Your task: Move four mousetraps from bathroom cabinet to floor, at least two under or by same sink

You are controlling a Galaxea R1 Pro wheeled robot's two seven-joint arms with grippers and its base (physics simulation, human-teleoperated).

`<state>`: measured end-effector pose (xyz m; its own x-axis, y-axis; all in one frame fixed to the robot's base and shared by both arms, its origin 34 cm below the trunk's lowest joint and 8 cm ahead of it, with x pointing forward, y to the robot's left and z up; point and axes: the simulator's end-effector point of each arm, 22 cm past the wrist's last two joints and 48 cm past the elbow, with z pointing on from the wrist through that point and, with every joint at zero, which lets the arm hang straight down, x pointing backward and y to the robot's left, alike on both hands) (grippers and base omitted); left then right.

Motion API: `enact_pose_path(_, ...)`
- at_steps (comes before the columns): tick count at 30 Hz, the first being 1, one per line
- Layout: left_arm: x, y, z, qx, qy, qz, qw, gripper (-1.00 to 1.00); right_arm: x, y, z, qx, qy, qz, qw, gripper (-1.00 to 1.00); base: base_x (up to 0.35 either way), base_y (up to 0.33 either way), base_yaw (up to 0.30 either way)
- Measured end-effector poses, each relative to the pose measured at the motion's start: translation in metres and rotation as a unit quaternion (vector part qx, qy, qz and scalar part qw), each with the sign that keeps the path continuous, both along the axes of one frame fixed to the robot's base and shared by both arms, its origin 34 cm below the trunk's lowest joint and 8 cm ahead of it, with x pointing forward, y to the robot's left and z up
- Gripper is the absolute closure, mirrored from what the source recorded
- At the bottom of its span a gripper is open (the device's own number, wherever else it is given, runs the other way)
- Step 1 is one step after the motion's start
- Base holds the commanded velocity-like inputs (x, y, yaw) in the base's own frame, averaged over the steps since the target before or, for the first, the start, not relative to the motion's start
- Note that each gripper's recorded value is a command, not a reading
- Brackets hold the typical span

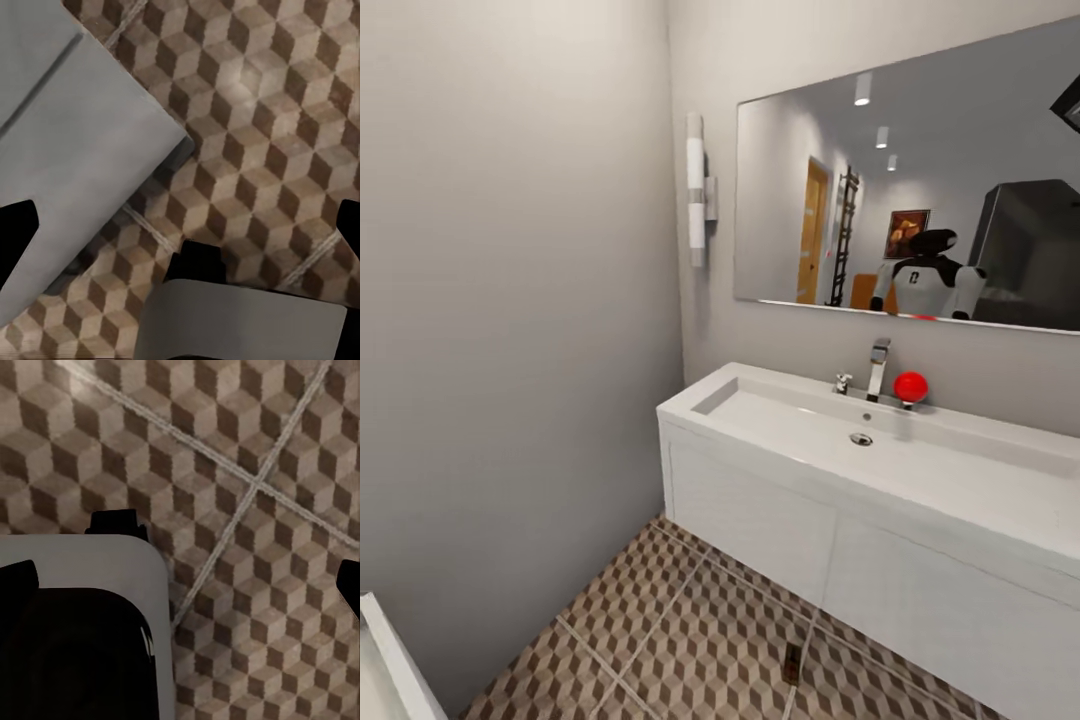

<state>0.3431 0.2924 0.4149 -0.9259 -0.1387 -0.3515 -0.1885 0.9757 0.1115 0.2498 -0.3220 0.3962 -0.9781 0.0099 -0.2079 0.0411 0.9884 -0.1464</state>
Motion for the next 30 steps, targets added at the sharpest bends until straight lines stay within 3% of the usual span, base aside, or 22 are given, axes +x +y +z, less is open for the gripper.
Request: enact_pose_path(30, 0.0000, -0.0006, -0.0001, -0.002, 0.000, 0.000, 1.0000, -1.00, -0.0003, -0.0016, 0.0000, 0.002, 0.001, 0.001, 1.0000, -1.00, 0.000, 0.000, 0.282)
